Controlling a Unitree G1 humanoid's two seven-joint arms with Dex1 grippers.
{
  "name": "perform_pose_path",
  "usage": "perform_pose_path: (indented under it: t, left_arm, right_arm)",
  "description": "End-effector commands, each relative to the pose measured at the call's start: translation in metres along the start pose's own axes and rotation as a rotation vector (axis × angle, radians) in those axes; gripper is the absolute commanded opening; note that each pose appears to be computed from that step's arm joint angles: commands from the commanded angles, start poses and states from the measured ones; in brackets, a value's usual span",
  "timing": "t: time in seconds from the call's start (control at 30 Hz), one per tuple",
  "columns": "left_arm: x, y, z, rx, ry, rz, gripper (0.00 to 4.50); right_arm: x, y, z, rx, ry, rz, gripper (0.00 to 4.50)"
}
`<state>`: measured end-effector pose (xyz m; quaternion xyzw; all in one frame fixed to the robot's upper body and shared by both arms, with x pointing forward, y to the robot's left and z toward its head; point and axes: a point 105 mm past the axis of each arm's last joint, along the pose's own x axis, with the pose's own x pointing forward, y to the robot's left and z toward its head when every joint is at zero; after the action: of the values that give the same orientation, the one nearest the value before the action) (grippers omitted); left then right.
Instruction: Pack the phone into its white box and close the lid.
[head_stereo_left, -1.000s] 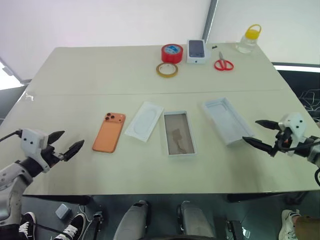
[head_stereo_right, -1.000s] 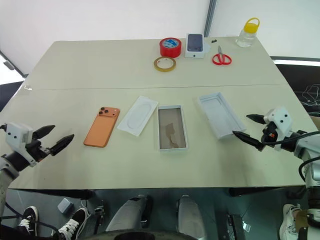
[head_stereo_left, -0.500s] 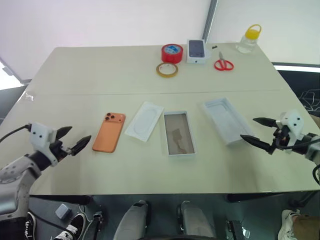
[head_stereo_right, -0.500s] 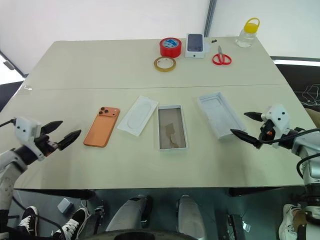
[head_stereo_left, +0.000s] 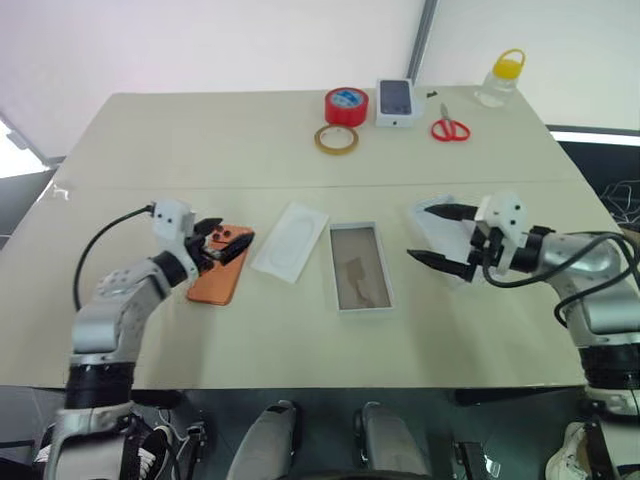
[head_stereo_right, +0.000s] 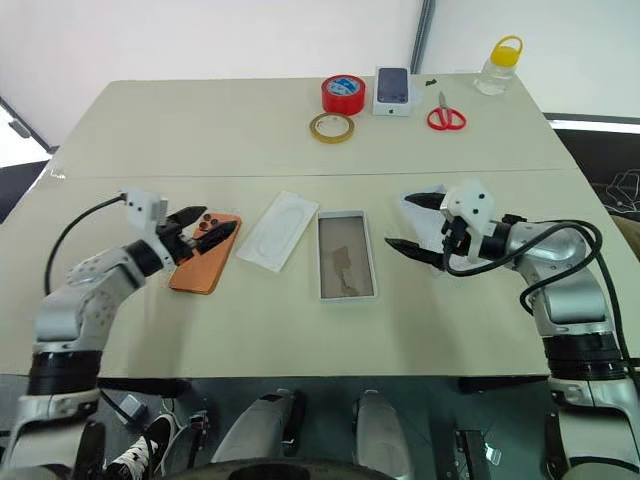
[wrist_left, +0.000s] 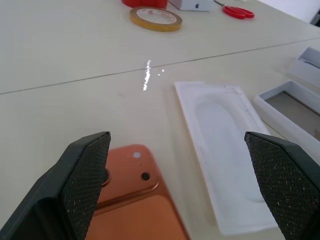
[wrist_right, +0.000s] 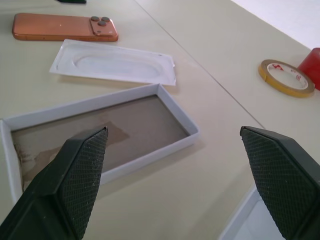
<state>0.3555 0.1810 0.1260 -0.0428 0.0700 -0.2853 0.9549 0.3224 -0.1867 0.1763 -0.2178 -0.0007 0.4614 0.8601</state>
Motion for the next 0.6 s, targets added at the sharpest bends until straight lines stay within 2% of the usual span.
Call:
perform_pose_path:
  t: [0.03,0.33,0.6]
  left_arm:
    - [0.018,-0.007,0.002,-0.013,0.007,0.006,4.50]
    - [0.034,-0.026,-0.017,-0.130,0.079,-0.044,4.50]
    - [0.042,-0.044,-0.035,-0.228,0.228,-0.096,4.50]
  right_arm:
    - [0.007,0.007,0.013,-0.029,-0.045,0.018,4.43]
    - [0.008,0.012,0.009,-0.021,-0.044,0.003,4.43]
    - [0.013,0.012,0.011,-0.023,-0.056,-0.010,4.43]
